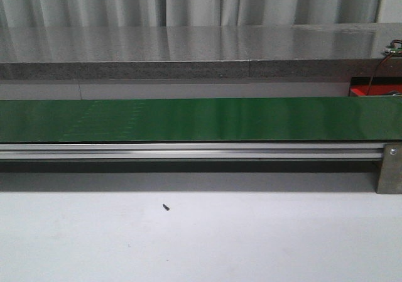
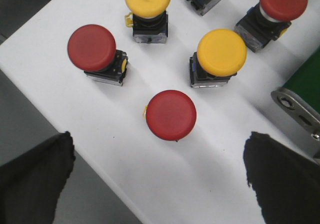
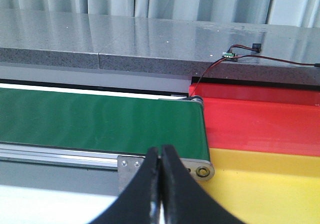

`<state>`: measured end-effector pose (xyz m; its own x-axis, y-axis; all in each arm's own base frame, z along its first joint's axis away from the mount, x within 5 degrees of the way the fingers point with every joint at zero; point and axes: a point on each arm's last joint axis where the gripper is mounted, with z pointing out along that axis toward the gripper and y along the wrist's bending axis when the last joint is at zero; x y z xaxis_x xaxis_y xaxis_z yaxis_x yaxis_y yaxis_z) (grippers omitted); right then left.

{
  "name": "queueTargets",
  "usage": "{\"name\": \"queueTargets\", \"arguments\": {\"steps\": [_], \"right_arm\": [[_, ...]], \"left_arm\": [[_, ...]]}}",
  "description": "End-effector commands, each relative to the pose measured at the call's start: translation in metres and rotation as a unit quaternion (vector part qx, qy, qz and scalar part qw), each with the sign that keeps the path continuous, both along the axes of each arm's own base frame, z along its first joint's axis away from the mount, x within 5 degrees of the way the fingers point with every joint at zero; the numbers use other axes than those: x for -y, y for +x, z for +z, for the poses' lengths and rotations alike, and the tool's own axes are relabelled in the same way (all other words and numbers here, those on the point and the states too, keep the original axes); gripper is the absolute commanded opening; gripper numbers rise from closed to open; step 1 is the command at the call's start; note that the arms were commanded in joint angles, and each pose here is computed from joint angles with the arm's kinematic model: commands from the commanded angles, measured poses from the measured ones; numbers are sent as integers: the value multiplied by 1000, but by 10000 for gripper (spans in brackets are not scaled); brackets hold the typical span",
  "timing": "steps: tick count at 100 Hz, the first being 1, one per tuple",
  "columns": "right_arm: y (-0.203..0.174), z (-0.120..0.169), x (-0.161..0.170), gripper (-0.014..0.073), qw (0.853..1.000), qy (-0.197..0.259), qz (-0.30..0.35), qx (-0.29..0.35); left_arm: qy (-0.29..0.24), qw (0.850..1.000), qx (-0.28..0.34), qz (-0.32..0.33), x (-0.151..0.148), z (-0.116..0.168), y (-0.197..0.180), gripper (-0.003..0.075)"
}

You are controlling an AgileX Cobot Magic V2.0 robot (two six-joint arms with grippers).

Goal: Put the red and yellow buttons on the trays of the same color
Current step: 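Grasp a red push button with the left gripper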

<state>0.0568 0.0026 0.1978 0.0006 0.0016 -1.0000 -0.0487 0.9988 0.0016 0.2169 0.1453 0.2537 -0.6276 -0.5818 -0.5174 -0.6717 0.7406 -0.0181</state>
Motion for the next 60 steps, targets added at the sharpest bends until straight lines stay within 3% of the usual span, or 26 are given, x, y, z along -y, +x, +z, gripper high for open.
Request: {"name": "queueTargets", "arguments": {"steps": [1,60], "right_arm": [[-3,14,0,-68,998,-4,2,58],[-3,14,0,-68,998,-4,2,58]], "left_arm": [[21,999,36,-5,-8,12,13,651],[0,1000,29,-11,-22,-21,40,651]]}}
